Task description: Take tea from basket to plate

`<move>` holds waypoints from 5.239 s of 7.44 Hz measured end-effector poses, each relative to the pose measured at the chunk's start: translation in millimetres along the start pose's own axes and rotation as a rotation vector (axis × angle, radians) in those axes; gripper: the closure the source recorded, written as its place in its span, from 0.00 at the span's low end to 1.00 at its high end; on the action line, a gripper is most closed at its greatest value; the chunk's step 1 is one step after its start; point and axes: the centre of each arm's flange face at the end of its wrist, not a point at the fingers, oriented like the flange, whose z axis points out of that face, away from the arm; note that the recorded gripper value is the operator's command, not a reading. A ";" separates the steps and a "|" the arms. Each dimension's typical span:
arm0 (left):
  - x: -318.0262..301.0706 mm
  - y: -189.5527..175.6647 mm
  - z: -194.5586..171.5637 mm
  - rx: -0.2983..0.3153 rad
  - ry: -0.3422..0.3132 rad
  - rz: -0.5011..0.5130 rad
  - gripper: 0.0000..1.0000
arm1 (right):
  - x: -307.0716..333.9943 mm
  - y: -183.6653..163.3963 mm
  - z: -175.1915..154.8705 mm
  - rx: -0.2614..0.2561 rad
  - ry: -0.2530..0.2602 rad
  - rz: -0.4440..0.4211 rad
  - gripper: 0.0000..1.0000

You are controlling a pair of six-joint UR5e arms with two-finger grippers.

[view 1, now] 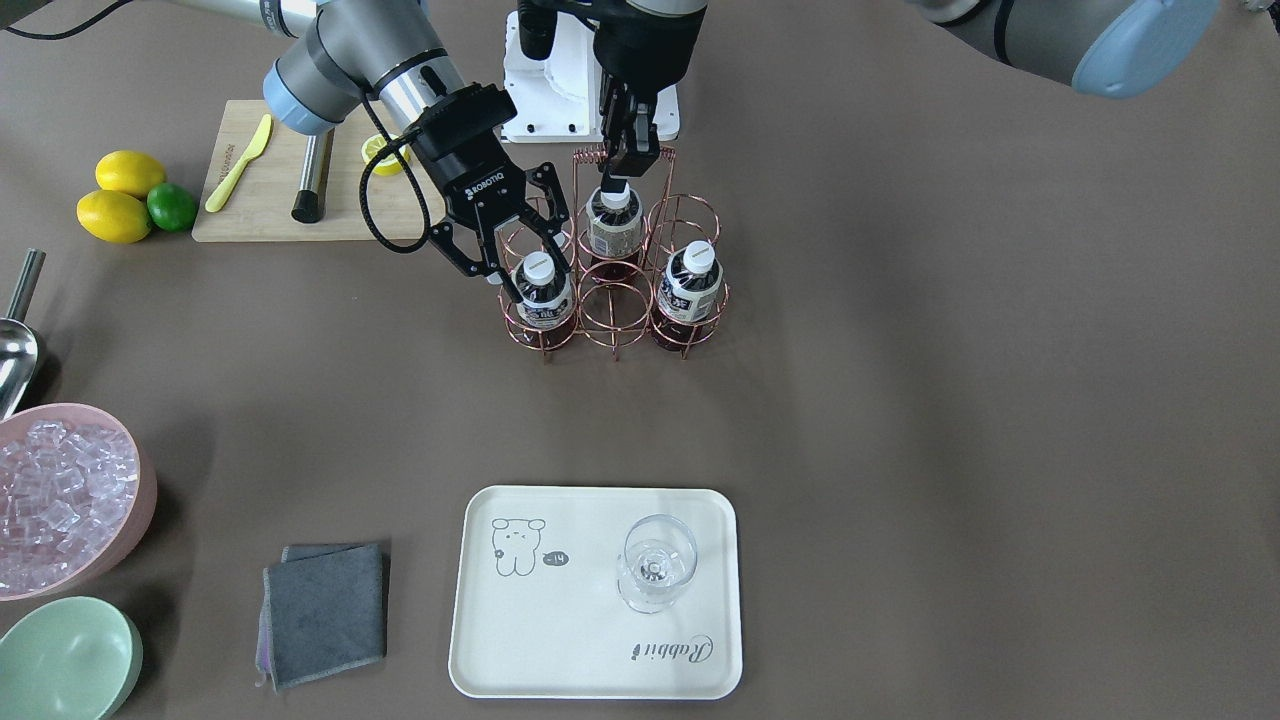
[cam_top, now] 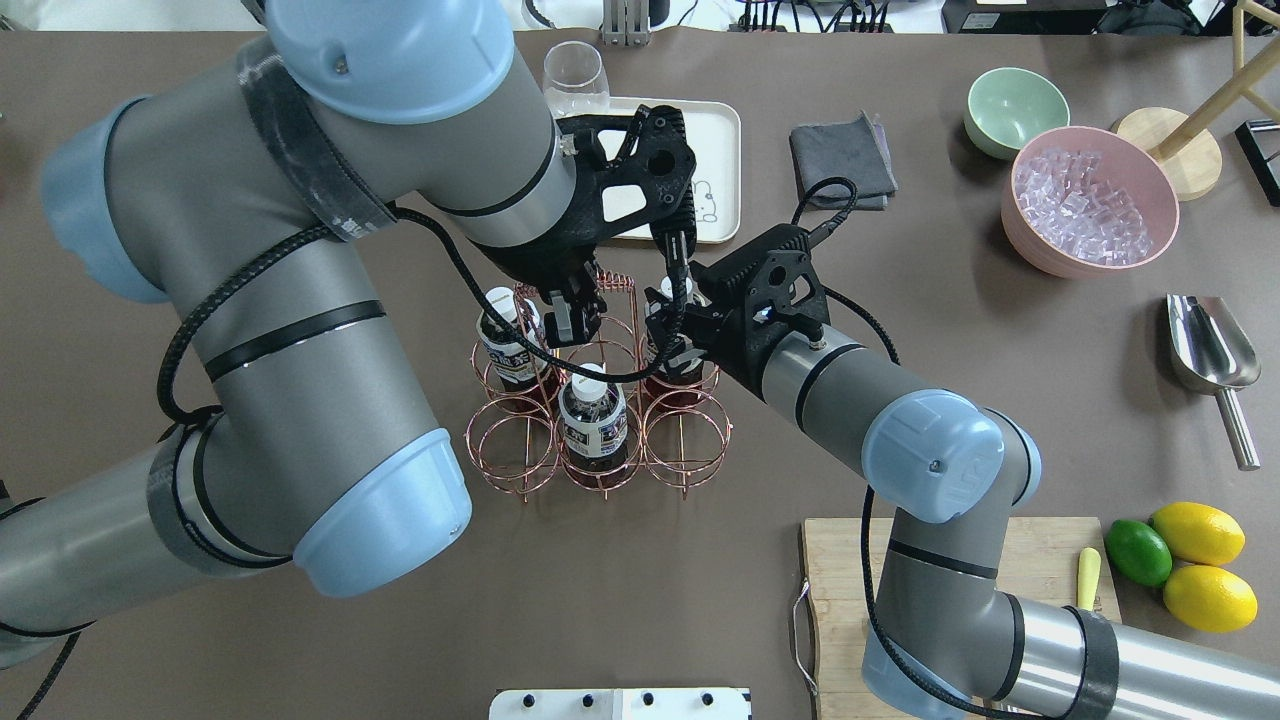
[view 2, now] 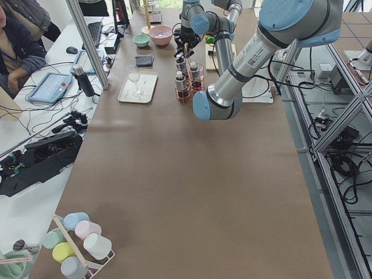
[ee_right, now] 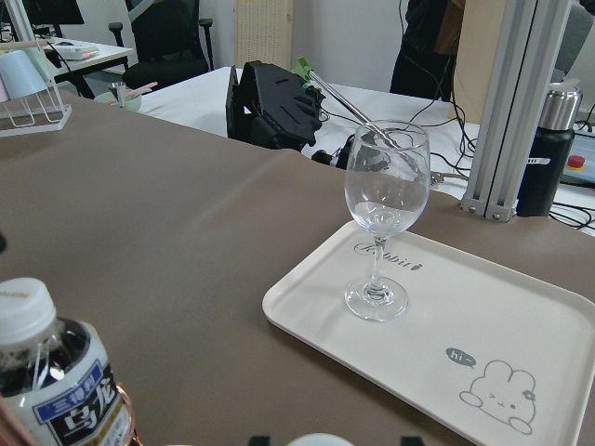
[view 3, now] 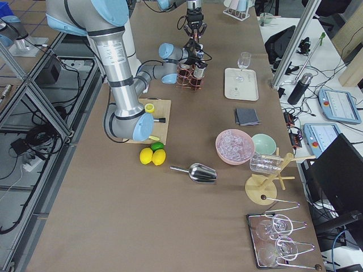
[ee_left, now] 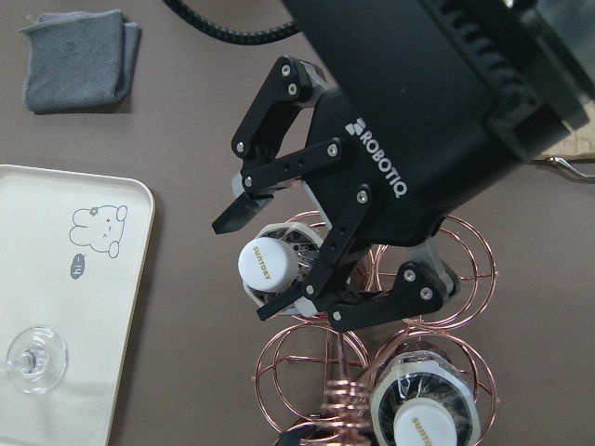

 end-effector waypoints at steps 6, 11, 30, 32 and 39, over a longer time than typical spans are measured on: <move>0.4 -0.2 -1.1 0.003 -0.001 0.001 1.00 | 27.5 -61.8 -28.2 -0.034 -0.088 0.013 1.00; 0.7 -0.1 -1.7 0.003 -0.001 0.001 1.00 | 97.4 -159.4 -64.2 -0.043 -0.102 0.034 1.00; 0.3 1.2 -2.5 0.004 -0.004 0.007 1.00 | 157.0 -103.4 158.4 0.131 0.161 0.057 1.00; 0.4 1.0 -3.0 0.005 -0.004 0.007 1.00 | 153.1 -95.9 161.4 0.128 0.171 0.047 0.00; -4.2 4.8 -15.7 0.016 -0.020 0.005 1.00 | 149.8 -144.2 81.7 0.022 0.152 0.068 0.00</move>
